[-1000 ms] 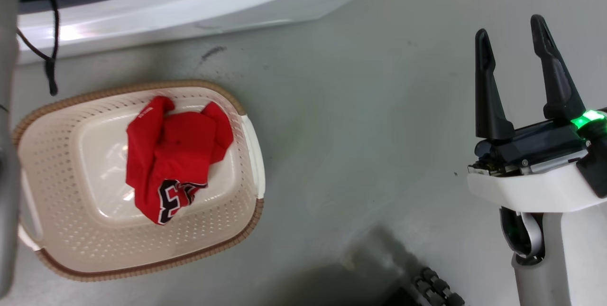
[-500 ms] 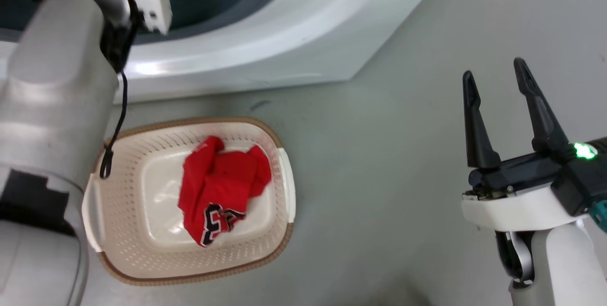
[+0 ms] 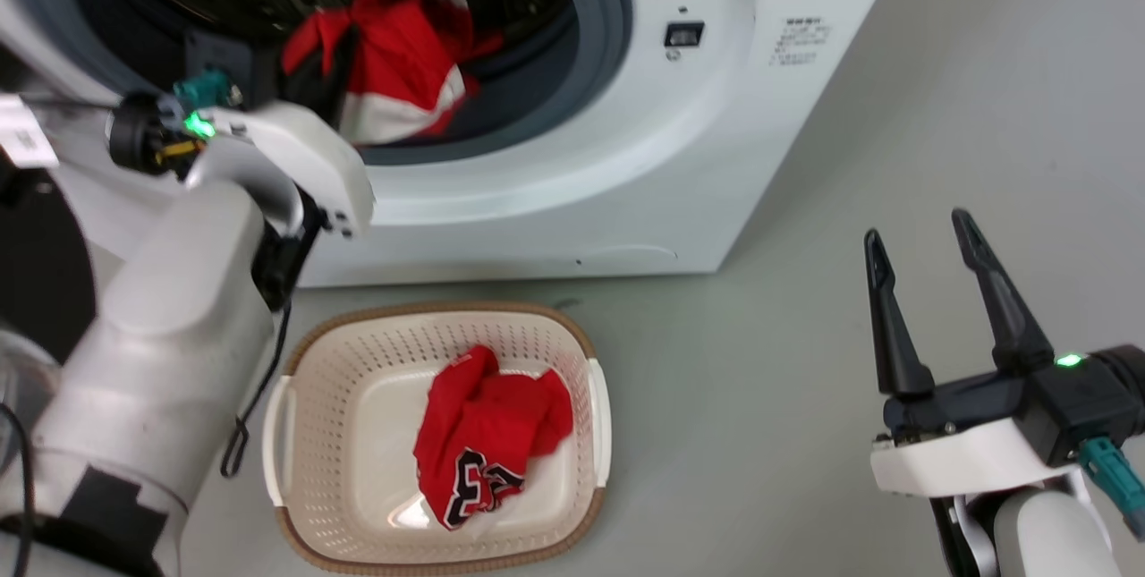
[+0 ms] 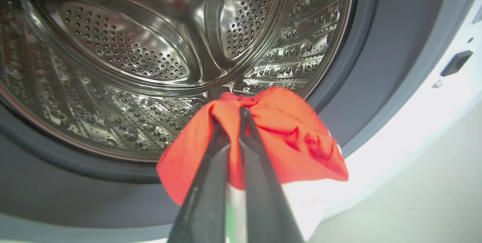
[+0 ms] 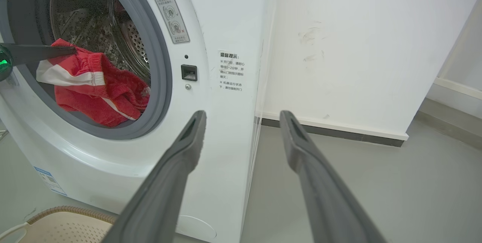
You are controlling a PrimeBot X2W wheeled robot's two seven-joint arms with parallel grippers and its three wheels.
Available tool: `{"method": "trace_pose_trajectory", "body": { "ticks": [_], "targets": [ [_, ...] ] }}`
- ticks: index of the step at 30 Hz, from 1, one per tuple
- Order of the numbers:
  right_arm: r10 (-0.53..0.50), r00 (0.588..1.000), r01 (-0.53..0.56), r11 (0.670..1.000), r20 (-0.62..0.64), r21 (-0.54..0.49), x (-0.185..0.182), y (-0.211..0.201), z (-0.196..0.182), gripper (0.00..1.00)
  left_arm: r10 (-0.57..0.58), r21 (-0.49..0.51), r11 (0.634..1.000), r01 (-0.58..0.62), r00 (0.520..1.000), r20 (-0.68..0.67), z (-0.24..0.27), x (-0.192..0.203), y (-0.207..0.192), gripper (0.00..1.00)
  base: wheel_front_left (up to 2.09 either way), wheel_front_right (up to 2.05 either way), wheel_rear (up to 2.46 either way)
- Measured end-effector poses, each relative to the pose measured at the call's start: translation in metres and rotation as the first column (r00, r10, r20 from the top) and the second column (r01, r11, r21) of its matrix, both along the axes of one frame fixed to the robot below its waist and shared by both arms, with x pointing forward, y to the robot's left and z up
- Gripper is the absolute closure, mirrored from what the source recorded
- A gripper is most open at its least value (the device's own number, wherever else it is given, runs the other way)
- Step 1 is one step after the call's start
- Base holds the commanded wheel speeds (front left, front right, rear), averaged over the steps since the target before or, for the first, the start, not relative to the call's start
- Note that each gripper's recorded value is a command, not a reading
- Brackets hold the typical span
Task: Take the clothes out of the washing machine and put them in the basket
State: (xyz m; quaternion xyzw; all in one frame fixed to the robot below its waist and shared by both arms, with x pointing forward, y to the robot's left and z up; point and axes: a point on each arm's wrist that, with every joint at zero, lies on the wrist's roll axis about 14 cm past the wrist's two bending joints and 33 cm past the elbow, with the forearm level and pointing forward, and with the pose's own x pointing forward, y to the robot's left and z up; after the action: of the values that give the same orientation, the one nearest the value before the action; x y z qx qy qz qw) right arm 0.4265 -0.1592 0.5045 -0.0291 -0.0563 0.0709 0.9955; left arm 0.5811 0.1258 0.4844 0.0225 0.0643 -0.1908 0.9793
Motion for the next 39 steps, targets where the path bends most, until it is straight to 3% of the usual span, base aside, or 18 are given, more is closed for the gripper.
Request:
{"method": "trace_pose_trajectory", "body": {
  "ticks": [12, 24, 32, 39],
  "targets": [
    [0.044, 0.998, -0.045, 0.999, 0.052, 0.014, -0.028, 0.016, 0.025, 0.0, 0.011, -0.027, 1.0, -0.006, 0.984, 0.176, 0.06, -0.069, 0.007, 1.0, 0.0, 0.0, 0.0],
    [0.056, 0.996, -0.057, 0.998, 0.07, 0.015, -0.05, 0.02, 0.033, 0.0, 0.022, -0.027, 1.0, -0.012, 0.924, 0.382, 0.134, -0.13, 0.013, 1.0, 0.0, 0.0, 0.0],
    [0.054, 0.996, -0.055, 0.998, 0.067, 0.021, -0.052, 0.019, 0.032, 0.0, 0.013, -0.035, 0.999, 0.0, 0.924, 0.382, 0.137, -0.161, 0.005, 1.0, 0.0, 0.0, 0.0],
    [0.051, 0.998, -0.053, 0.998, 0.047, 0.025, -0.047, 0.018, 0.025, 0.0, -0.005, -0.038, 0.999, 0.015, 0.963, 0.268, 0.099, -0.173, -0.002, 1.0, 0.0, 0.0, 0.0]
  ]
}}
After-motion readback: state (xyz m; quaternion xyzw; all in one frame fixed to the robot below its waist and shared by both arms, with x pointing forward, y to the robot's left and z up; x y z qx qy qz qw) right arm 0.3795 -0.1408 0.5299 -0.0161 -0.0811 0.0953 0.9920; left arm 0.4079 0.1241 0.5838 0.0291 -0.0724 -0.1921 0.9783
